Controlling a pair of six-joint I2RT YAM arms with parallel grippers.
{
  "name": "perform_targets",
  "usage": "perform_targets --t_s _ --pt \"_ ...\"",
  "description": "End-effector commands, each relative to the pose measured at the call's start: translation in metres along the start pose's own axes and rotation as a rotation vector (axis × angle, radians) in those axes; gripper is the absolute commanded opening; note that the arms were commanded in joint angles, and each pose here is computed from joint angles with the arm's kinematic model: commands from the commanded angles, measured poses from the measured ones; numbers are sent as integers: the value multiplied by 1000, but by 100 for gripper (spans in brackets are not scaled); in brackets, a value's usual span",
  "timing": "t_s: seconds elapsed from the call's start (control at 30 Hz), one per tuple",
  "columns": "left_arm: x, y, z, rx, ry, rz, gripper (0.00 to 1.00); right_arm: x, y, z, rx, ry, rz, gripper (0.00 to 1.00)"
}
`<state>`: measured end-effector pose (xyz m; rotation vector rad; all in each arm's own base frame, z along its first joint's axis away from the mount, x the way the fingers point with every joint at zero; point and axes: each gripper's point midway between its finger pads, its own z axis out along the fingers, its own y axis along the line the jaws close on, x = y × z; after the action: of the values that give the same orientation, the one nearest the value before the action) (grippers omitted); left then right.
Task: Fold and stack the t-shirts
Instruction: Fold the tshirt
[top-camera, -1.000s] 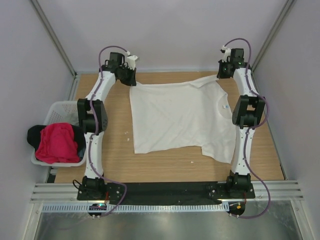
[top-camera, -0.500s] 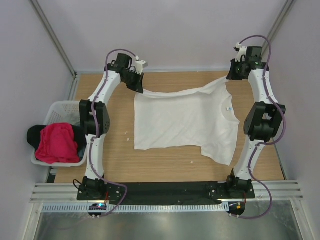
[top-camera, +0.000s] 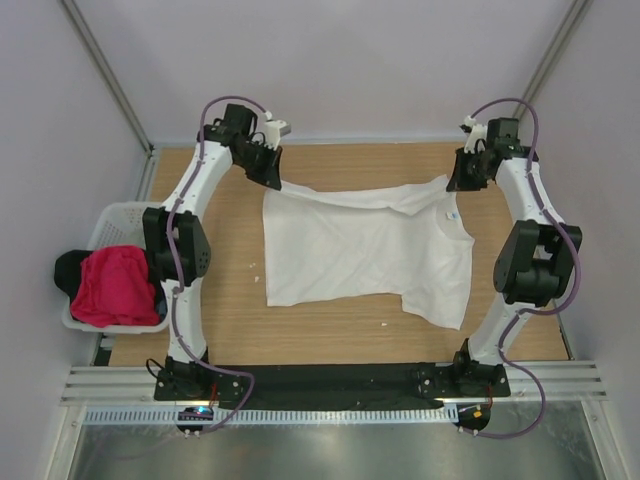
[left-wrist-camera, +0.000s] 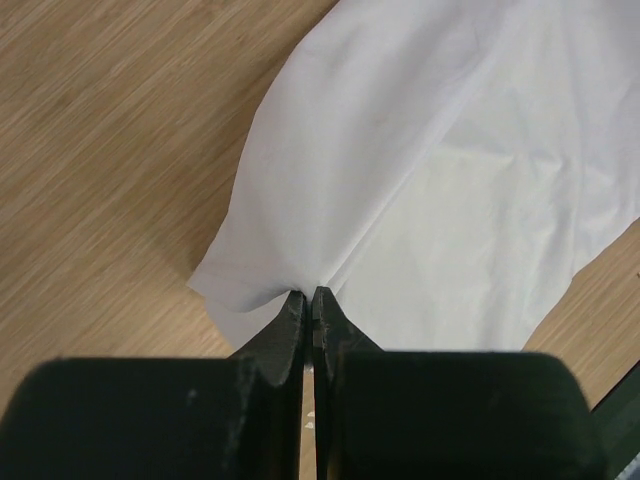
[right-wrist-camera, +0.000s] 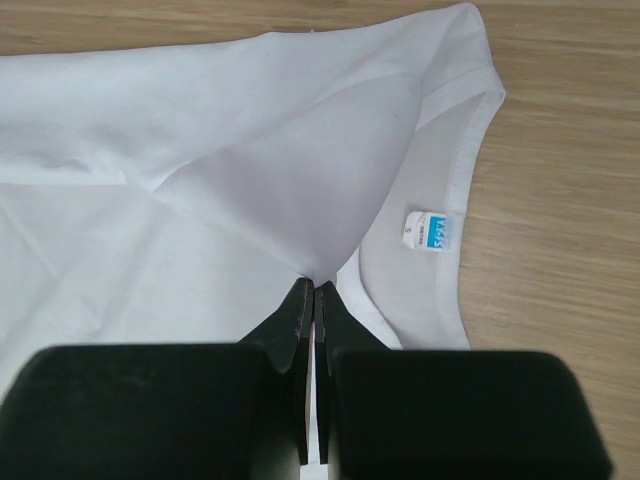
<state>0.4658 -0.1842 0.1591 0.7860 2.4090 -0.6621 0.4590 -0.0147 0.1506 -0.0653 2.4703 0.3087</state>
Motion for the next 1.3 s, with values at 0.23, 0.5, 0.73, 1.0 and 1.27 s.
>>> perform_targets --t_s 0.23,0.5,0.73,1.0,1.27 --pt "15 -26 -18 44 37 28 0 -3 20 -55 -19 -88 -22 1" --pt "45 -35 -12 71 99 -13 0 18 24 -53 -40 -44 -14 1" --pt "70 -37 -7 80 151 -42 0 38 25 -47 -55 4 0 1" --pt "92 -37 0 86 198 -66 0 57 22 -37 -57 58 -3 1" --pt "89 -31 2 59 211 -74 37 41 8 -35 7 33 -24 37"
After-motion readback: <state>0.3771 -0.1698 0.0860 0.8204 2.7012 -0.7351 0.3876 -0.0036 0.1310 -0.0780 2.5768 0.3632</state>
